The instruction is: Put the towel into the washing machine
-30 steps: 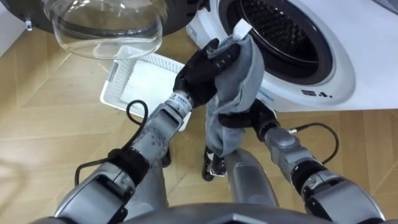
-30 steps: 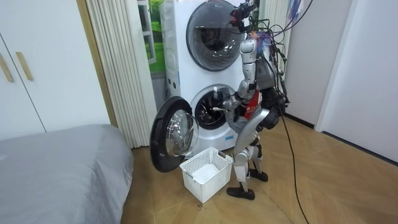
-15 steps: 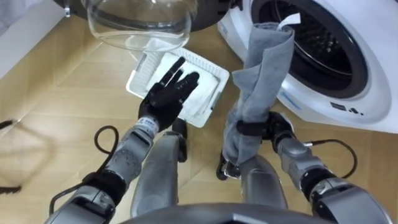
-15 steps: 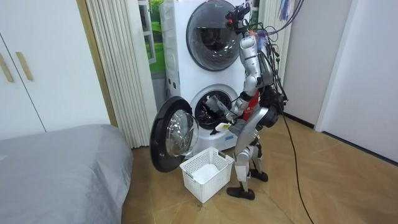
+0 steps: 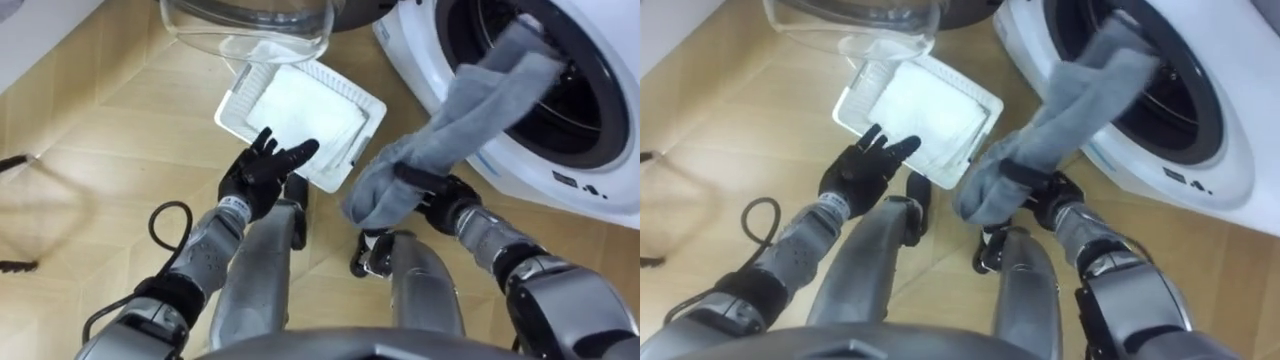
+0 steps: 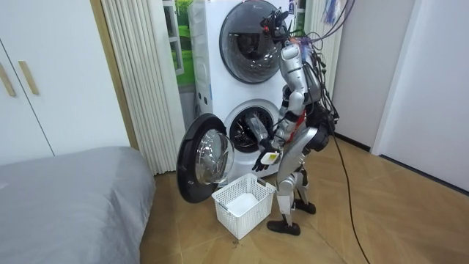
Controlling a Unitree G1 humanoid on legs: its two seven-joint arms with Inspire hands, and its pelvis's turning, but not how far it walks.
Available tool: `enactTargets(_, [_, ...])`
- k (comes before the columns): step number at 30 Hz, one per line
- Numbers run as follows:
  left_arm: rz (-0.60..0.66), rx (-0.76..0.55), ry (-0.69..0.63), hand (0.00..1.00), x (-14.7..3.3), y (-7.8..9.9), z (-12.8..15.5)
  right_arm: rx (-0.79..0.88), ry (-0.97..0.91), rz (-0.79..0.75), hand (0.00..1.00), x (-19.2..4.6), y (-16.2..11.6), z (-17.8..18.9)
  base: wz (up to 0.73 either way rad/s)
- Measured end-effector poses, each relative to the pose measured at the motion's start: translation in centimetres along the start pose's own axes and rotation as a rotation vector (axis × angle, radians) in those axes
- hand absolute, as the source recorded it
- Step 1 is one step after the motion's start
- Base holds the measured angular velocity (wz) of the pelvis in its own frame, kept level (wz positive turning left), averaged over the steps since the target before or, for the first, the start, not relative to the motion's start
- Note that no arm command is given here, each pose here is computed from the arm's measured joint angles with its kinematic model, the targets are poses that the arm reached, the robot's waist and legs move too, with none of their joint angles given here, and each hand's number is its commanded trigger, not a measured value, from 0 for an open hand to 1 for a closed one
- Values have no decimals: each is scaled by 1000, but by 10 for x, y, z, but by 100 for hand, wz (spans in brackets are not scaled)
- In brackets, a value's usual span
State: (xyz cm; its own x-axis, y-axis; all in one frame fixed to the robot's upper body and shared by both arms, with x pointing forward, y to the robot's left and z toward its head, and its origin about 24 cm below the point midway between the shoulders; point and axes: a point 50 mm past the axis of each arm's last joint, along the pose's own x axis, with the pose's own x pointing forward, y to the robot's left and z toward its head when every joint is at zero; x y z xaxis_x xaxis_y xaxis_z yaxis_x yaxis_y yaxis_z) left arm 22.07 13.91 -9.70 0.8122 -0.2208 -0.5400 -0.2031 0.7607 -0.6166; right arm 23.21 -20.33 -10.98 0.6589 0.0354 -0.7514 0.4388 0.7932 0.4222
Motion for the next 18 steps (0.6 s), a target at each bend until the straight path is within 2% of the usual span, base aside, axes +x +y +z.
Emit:
enactTargets(4, [10,-14,3,0,1,-1,0,128,-19,58,100,1,8,10,6])
enactTargets(6, [8,-12,8,0,2,-2,2,265,-51,107,100,2,14,19,2])
enactTargets(11, [16,-3,18,0,2,-2,5,470,-99,163,100,1,17,29,4])
enactTargets(18, [18,5,22,0,3,-5,9,519,-122,169,100,-1,13,37,2])
